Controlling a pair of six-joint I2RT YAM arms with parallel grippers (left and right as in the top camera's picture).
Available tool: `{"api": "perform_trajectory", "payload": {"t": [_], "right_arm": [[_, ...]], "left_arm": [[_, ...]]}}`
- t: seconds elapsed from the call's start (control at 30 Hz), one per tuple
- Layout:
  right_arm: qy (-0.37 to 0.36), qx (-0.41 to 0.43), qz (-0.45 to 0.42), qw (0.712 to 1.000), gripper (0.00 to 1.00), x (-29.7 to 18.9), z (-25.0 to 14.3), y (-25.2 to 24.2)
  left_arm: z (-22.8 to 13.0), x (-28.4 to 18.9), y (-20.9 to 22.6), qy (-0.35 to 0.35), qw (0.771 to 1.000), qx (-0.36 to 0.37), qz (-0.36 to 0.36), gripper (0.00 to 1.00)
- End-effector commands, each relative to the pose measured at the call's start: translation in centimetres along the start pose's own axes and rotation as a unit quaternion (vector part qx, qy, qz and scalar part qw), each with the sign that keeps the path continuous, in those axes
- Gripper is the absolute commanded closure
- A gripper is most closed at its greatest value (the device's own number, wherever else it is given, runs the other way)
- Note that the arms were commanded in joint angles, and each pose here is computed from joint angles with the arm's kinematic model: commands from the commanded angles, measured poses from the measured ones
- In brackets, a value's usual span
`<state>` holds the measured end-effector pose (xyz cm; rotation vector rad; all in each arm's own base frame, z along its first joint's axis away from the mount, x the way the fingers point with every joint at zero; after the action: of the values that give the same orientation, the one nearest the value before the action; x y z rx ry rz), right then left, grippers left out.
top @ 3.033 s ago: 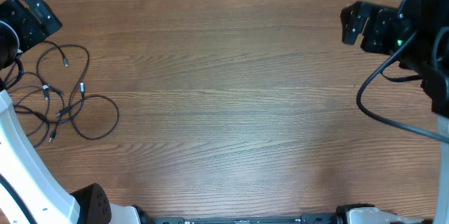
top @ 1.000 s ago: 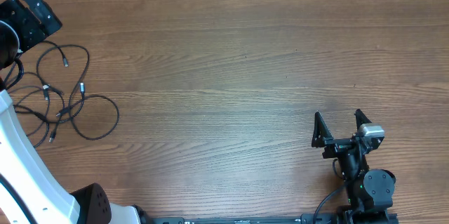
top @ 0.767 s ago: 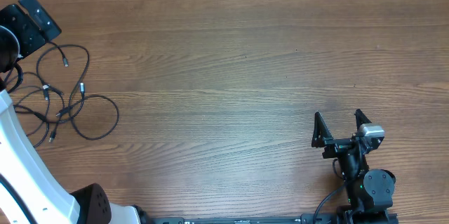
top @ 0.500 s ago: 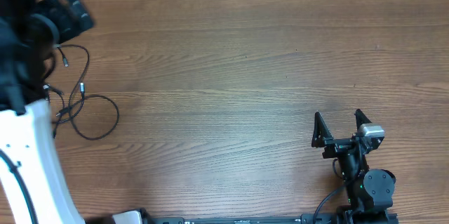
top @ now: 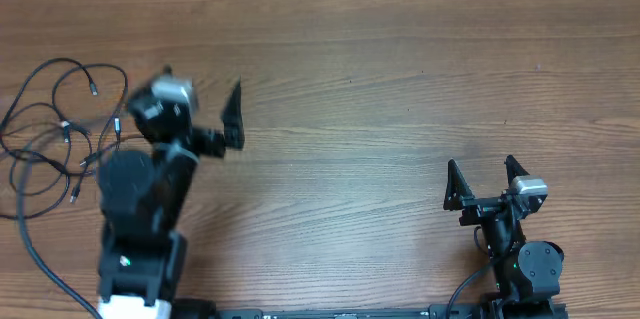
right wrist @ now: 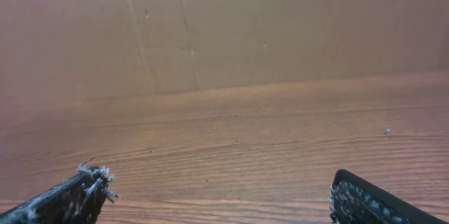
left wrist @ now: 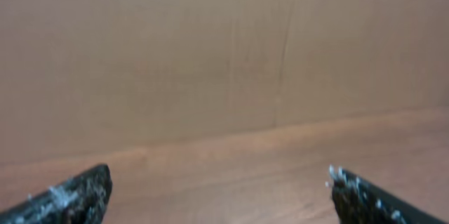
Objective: Untangle cables
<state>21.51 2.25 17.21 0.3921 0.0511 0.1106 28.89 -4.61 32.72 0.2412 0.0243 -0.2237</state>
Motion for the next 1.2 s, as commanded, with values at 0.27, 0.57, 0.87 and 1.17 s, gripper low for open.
{"api": "perform_trajectory", "payload": {"t": [0.27,0.57,0.87,1.17], "right_arm": [[-0.003,0.001,-0.001,1.000,0.00,0.0,-0.1,-0.1],[-0.003,0.001,-0.001,1.000,0.00,0.0,-0.1,-0.1],[-0.003,0.001,-0.001,1.000,0.00,0.0,-0.1,-0.1],[-0.003,0.001,-0.001,1.000,0.00,0.0,-0.1,-0.1]], "left_arm": [[-10.3,-5.0,-2.0,0.005,0.997,0.058,0.041,0.01],[-14.6,-6.7,-2.0,-0.012,0.994,0.072,0.084,0.00],[-17.2,-7.0,-2.2,0.040,0.993,0.074,0.083,0.00],[-17.2,-7.0,-2.2,0.040,0.993,0.074,0.083,0.00]]}}
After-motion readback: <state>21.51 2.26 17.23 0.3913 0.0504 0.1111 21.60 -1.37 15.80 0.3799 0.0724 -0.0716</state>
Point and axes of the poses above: each gripper's point midway between its finger pads, its own x axis out along the fingers, its own y axis along the line the jaws close on, z = x × y, the point moved 3 cm from there along -x, back along the fingers, and after that the axes turned 14 degrees about x, right-handed, at the moved point
